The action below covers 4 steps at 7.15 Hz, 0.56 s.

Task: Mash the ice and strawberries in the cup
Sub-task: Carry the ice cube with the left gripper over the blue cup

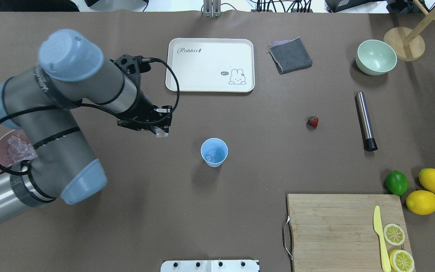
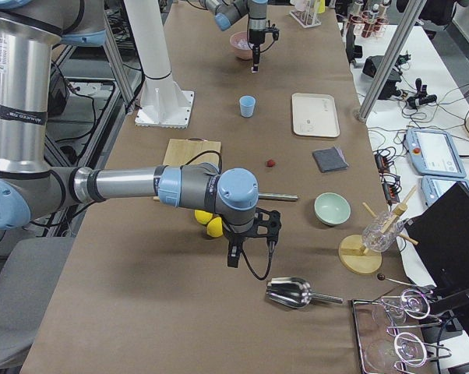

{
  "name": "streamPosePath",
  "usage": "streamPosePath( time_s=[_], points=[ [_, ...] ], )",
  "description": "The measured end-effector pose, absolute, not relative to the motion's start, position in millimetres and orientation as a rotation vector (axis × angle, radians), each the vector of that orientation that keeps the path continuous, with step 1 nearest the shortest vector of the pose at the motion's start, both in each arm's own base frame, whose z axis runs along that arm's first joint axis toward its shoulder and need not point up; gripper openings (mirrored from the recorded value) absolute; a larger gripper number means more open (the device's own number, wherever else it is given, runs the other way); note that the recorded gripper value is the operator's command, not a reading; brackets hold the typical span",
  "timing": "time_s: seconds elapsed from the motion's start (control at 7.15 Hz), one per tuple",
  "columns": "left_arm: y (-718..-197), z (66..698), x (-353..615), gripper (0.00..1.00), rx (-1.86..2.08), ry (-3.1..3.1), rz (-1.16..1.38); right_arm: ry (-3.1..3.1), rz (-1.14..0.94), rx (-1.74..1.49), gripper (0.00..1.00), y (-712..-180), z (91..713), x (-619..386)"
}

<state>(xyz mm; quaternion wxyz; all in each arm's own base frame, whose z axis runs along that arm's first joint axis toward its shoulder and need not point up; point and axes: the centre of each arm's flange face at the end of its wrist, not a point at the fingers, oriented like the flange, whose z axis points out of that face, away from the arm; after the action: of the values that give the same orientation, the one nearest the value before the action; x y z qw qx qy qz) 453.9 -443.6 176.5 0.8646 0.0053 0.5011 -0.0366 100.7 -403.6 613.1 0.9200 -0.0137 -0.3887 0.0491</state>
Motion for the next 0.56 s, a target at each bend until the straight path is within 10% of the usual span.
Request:
streamPosePath(
  time_s=[0.56],
  points=[
    [-421, 130, 547, 0.21, 0.034, 1.014, -0.169, -0.799, 0.099, -0.024, 1.0, -403, 610, 101]
  ],
)
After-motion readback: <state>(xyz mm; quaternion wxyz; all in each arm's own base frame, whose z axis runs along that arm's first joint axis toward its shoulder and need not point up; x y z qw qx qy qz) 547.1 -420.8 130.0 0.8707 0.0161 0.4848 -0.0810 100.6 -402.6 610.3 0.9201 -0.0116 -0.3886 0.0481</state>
